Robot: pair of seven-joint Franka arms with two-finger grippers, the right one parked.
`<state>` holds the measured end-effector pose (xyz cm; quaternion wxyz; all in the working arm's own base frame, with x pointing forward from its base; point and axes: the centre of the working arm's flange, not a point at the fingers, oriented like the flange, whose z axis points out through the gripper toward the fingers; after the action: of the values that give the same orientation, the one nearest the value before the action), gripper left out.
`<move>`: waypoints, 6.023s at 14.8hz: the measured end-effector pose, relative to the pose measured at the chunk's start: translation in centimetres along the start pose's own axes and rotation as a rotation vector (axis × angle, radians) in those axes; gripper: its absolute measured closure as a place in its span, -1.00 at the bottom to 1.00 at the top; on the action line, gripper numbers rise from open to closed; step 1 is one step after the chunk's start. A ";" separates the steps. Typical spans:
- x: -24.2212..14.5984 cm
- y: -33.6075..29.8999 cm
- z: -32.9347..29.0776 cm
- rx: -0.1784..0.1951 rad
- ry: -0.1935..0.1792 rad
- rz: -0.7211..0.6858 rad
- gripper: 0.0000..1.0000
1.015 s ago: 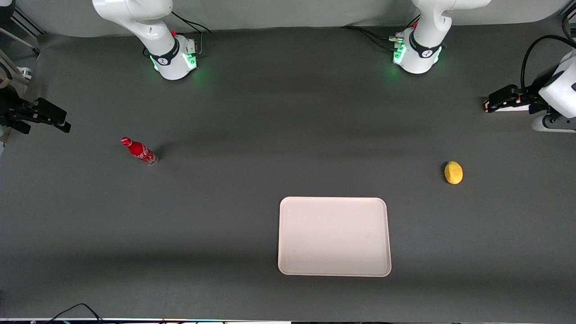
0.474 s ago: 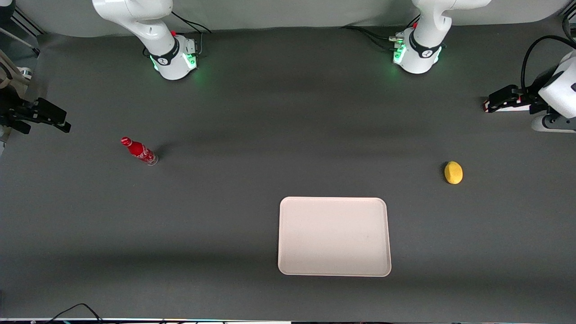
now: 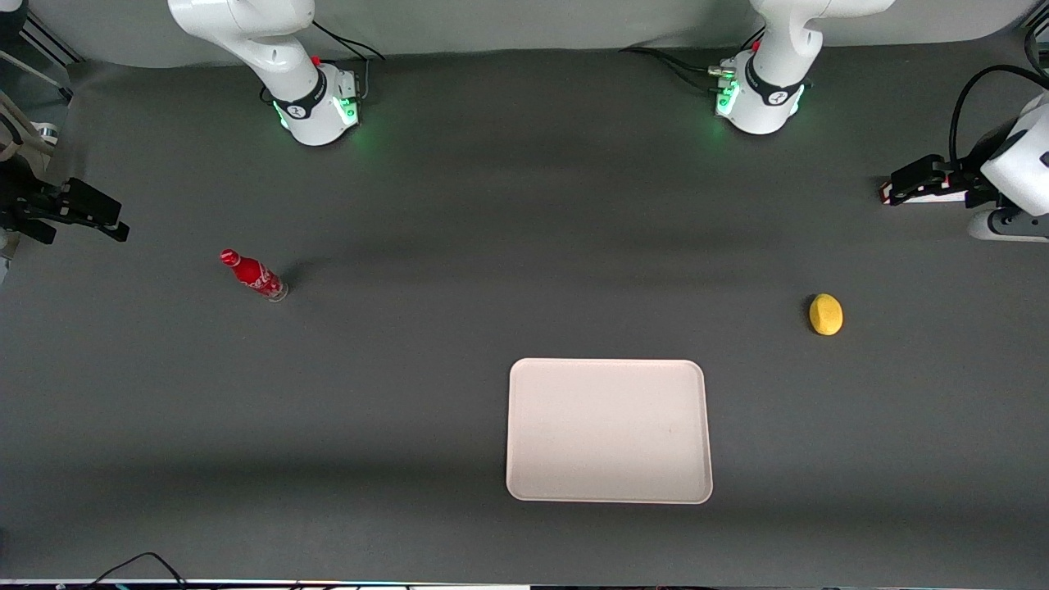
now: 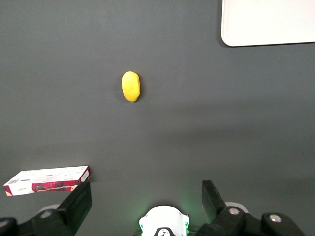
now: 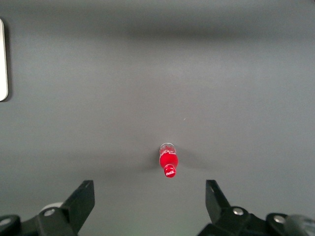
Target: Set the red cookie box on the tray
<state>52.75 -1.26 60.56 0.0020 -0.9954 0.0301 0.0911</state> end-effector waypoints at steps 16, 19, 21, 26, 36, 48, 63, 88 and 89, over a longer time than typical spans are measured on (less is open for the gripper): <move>-6.2 -20.1 2.1 0.020 -0.207 0.565 -1.00; -8.6 -26.8 7.8 -0.067 -0.245 0.728 -1.00; -10.8 -31.3 13.3 -0.113 -0.227 0.825 -1.00; -17.0 -37.2 28.9 -0.080 -0.111 0.981 -1.00; -17.6 -33.5 37.9 0.040 -0.047 1.075 -1.00; -19.2 -34.4 43.1 0.011 -0.098 1.031 -0.32; -6.4 -36.1 22.1 -0.151 -0.144 0.856 0.86; 22.8 18.8 19.3 -0.151 0.071 -0.060 0.86; 23.4 19.1 20.3 -0.147 0.080 -0.060 0.86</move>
<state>70.83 -21.55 36.37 -0.0695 -0.9962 -0.0065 0.0529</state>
